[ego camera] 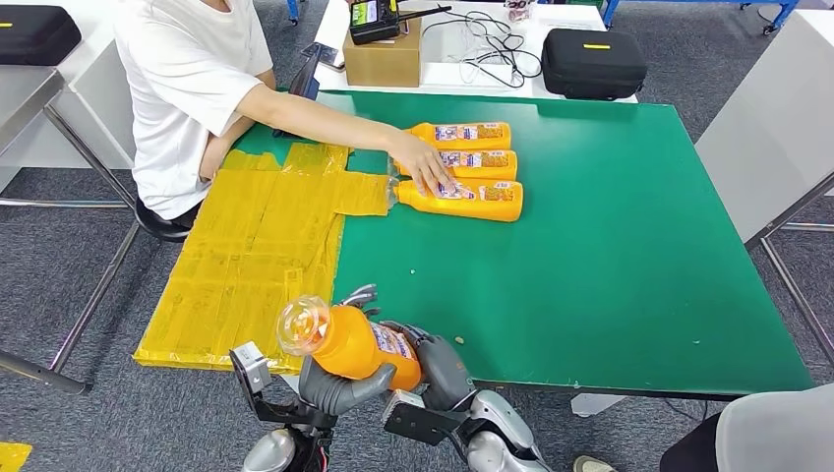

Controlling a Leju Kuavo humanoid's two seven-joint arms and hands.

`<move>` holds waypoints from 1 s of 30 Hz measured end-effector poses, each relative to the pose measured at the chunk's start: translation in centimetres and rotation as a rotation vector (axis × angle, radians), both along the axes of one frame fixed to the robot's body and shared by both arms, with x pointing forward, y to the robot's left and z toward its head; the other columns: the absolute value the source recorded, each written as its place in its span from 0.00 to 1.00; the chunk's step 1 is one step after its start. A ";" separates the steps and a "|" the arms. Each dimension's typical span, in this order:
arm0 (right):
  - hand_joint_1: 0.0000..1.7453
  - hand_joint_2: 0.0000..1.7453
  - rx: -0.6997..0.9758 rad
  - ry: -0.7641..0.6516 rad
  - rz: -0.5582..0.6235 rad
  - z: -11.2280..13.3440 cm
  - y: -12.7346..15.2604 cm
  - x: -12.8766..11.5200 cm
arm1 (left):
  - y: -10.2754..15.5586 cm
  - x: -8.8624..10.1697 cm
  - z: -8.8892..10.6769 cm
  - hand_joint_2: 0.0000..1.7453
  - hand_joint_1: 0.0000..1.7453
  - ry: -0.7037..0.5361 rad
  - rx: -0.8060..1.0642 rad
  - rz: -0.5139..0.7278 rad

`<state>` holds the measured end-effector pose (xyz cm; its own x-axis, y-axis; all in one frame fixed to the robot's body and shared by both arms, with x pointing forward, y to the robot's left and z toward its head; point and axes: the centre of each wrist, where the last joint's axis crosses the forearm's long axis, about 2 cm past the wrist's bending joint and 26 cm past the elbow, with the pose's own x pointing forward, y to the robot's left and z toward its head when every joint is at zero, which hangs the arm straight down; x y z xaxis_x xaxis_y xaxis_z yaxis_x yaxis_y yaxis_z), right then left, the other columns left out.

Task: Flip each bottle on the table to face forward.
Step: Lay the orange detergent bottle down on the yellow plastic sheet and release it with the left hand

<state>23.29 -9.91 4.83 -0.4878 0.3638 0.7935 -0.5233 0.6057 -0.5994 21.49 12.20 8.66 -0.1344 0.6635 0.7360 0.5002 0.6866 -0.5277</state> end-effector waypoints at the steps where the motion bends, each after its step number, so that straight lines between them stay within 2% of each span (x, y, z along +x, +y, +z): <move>1: 0.00 1.00 0.002 0.001 0.000 0.0 0.0 -0.1 | 0.0 0.0 0.0 1.00 1.00 0.002 -0.002 0.002; 5: 0.00 0.00 0.013 -0.001 -0.013 -0.2 0.1 -0.4 | 0.1 0.2 0.1 1.00 1.00 0.024 -0.018 0.005; 14: 0.00 0.00 0.169 -0.016 -0.096 -1.0 -0.1 -2.0 | 0.2 1.5 0.5 1.00 1.00 0.118 0.025 0.045; 18: 0.00 0.00 0.303 -0.083 -0.183 -0.8 -0.3 -3.2 | 0.7 2.9 1.1 1.00 1.00 0.083 0.246 0.226; 22: 0.00 0.00 0.418 -0.174 -0.292 0.6 -0.6 -3.3 | 1.6 4.4 1.0 1.00 1.00 0.034 0.462 0.385; 30: 0.00 0.00 0.564 -0.316 -0.555 3.9 -2.2 -2.8 | 3.5 7.3 1.3 1.00 1.00 -0.016 0.690 0.446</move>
<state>20.51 -12.08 8.68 -0.5847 0.2070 0.7844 0.0791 0.9768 -0.1989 28.82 15.74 9.92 -0.2921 -0.0561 0.9547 0.1073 0.9901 0.0910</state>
